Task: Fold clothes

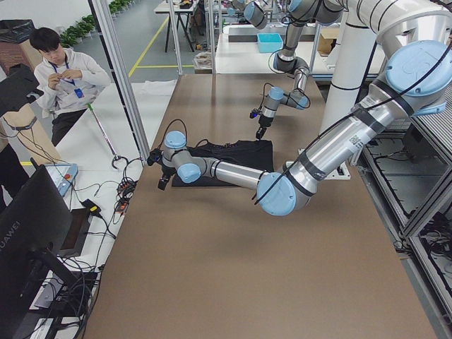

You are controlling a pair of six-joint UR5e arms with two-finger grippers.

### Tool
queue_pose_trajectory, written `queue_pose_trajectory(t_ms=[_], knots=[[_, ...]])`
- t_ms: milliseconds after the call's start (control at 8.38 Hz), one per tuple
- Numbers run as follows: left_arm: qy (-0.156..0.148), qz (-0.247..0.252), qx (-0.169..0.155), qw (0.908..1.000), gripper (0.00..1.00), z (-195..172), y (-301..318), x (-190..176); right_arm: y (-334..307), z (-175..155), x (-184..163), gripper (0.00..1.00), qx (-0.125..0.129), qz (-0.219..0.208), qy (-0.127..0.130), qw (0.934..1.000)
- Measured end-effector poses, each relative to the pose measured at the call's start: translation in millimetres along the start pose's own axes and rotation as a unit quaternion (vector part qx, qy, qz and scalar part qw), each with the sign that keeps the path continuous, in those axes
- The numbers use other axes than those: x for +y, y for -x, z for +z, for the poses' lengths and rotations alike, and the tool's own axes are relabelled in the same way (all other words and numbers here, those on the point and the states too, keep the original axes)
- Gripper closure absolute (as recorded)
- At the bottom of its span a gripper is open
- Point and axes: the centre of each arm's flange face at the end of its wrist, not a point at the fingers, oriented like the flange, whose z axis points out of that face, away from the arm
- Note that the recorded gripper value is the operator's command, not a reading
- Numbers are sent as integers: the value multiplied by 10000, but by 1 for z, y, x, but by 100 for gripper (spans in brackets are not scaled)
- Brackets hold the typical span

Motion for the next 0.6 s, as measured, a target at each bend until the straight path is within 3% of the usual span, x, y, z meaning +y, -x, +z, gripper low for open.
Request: queue_pose_trajectory(t_ms=[239,477,596], knots=[[-1,1,-5,10000,0,0,0,0,9,-2,-2,15,33,-469,2,9989],[0,-1,-8,10000,0,1,0,0,23,2,15,36,375,-893,85,9953],[1,-1,-8,10000,0,1,0,0,31,4,33,46,575,-1257,165,9903]])
